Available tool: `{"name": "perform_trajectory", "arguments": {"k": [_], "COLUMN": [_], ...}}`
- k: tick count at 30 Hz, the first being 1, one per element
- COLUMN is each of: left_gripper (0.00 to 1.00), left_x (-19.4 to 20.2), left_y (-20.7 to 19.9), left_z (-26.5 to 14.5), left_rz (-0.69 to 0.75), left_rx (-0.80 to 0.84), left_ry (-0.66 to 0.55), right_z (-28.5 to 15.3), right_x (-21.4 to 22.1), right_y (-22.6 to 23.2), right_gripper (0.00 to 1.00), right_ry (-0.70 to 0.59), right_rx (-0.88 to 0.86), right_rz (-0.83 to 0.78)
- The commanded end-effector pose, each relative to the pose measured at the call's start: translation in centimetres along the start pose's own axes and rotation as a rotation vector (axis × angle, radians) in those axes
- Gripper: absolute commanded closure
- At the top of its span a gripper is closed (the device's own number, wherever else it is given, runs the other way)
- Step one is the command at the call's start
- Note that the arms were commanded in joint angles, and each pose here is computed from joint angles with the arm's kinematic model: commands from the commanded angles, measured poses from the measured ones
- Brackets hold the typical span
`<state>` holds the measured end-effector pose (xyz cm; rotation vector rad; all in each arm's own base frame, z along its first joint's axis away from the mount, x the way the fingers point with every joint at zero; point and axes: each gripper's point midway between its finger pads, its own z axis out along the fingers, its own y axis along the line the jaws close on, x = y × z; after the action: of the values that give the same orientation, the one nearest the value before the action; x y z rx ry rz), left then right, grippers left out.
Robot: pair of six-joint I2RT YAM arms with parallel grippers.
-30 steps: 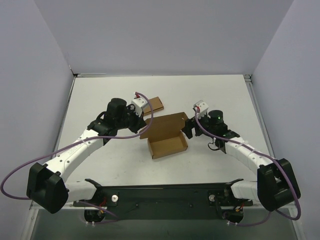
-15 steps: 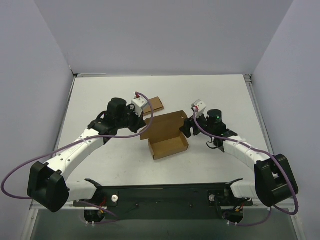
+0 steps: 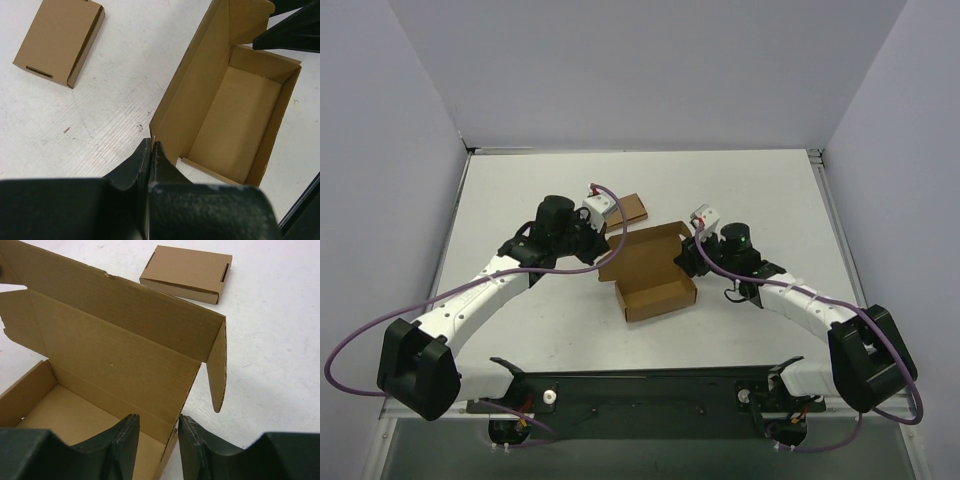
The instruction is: Fold the paper box
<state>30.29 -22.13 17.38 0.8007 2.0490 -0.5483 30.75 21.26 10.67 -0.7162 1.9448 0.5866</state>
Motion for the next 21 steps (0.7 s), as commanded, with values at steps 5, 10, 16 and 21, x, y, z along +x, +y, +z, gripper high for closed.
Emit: {"name": "perform_trajectory", "arguments": {"k": [5, 10, 16, 21], "left_gripper": [1.0, 1.0, 0.37, 0.21], "left_x": [-1.2, -1.5, -2.0, -3.0], "left_y": [0.0, -0.1, 1.0, 1.8], "left_z": [-0.2, -0.4, -1.3, -3.1], "left_rz": [0.006, 0.01, -0.016, -0.121], "left_rx": [0.001, 0.006, -0.061, -0.136], "left_ry": [-0.033, -0.045, -0.064, -0.132], "right_z": [0.5, 0.5, -0.3, -0.9], "right_x": [-2.5, -2.2, -2.4, -2.6], "right_y": [-0.6, -1.3, -1.9, -1.8], "right_gripper": [0.82, 0.95, 1.0, 1.0], "right_ry": [-0.04, -0.031, -0.048, -0.073], "right_rx": [0.103, 0.16, 0.221, 0.218], "right_rz": [-0.014, -0.01, -0.008, -0.011]}}
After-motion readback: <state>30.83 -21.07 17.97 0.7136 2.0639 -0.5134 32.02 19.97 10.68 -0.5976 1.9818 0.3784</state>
